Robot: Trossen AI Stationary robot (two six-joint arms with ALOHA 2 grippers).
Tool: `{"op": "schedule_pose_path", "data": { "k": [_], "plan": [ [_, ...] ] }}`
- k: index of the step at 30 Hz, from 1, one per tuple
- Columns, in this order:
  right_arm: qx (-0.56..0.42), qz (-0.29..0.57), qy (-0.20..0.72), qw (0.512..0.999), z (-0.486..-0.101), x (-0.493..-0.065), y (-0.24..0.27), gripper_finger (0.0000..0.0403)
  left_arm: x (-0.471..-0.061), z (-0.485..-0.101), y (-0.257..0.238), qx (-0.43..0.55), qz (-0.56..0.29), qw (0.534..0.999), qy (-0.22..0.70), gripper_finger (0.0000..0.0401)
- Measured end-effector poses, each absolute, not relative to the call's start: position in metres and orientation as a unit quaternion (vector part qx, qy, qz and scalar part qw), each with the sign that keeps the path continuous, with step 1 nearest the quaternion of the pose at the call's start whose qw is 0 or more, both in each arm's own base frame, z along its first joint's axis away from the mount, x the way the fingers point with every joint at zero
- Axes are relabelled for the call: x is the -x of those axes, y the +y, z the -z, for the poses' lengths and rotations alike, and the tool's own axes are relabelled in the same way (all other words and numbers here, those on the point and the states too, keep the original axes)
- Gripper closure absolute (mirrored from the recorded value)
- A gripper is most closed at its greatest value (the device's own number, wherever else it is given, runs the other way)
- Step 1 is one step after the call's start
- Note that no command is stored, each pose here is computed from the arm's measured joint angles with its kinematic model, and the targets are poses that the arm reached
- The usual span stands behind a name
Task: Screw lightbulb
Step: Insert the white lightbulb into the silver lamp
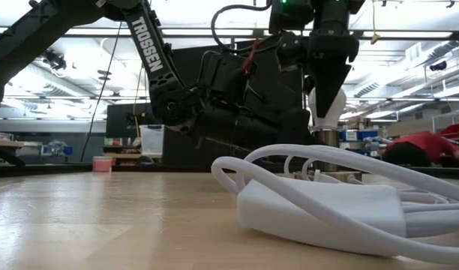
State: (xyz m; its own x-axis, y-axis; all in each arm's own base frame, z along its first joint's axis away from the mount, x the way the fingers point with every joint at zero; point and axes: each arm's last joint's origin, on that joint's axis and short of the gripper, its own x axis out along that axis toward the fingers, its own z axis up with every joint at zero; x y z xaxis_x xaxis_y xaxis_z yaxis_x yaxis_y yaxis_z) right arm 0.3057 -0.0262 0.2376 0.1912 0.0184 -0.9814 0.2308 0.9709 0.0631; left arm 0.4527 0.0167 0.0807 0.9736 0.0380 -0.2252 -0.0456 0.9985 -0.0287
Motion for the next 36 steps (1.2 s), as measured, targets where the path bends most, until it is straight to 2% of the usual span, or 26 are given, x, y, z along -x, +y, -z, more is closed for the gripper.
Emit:
{"op": "schedule_pose_path", "data": {
  "k": [21,31,36],
  "plan": [
    [-0.089,0.070,0.605,0.788,-0.245,-0.309,-0.019,0.0064,-0.453,-0.081,0.017,0.017,-0.023,0.993,0.113,0.0197],
    [-0.069,0.105,0.547,0.828,-0.277,-0.293,-0.020,0.0065,-0.453,-0.081,0.017,0.017,-0.023,0.993,0.113,0.0197],
    [-0.067,0.152,0.514,0.841,-0.302,-0.272,-0.019,0.0066,-0.453,-0.081,0.017,0.017,-0.023,0.993,0.113,0.0197]
  ]
}}
